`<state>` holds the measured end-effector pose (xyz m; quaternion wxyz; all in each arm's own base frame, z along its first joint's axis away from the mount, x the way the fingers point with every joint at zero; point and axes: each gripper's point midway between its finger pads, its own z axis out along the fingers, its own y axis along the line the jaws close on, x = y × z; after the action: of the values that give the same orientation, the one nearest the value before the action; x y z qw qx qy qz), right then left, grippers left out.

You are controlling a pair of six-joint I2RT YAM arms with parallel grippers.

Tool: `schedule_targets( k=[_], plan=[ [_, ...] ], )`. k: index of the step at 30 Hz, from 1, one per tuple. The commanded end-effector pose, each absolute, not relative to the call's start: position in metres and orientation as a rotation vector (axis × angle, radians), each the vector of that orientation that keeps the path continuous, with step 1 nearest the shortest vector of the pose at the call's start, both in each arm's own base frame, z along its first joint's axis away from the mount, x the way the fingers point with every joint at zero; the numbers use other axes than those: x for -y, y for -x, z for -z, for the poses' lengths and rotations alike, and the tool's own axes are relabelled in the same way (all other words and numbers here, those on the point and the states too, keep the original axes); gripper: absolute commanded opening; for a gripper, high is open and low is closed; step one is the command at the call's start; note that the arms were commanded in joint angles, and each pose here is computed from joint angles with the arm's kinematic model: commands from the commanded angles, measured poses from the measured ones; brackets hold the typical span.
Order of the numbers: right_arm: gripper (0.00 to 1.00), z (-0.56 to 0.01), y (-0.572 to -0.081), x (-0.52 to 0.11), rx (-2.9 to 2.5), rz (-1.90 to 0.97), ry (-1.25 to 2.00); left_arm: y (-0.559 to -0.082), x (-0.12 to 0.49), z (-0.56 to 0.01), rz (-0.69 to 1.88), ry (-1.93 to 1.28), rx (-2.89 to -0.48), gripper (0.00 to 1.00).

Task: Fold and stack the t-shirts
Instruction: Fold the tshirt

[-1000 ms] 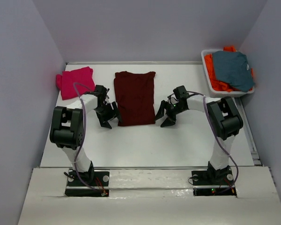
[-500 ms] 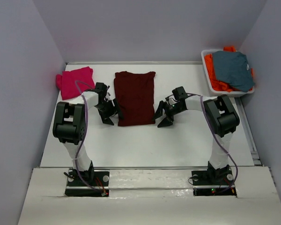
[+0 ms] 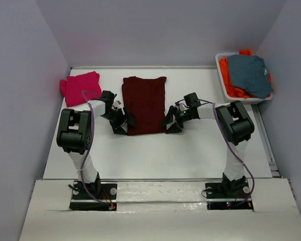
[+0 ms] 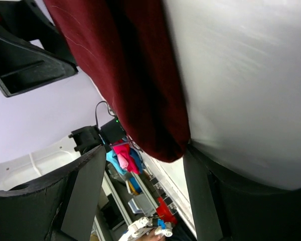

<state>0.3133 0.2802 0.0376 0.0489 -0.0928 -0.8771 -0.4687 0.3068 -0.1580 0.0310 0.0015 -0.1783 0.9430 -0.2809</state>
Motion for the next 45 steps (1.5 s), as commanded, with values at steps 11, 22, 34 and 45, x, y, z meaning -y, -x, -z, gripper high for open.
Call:
schedule_targets(
  k=[11,22,34,45],
  plan=[
    [0.66,0.019,-0.311,-0.274,2.71,1.305,0.409,-0.282,0.151,0.009,0.826,0.599,-3.049,0.78],
    [0.44,0.019,-0.31,-0.273,2.707,1.308,0.417,-0.287,0.156,0.008,0.875,0.59,-3.017,0.52],
    [0.23,0.012,-0.305,-0.269,2.739,1.285,0.368,-0.291,0.161,0.011,0.929,0.572,-2.992,0.06],
    [0.07,-0.009,-0.297,-0.261,2.793,1.254,0.282,-0.273,0.164,-0.011,0.93,0.483,-3.013,0.06]
  ],
)
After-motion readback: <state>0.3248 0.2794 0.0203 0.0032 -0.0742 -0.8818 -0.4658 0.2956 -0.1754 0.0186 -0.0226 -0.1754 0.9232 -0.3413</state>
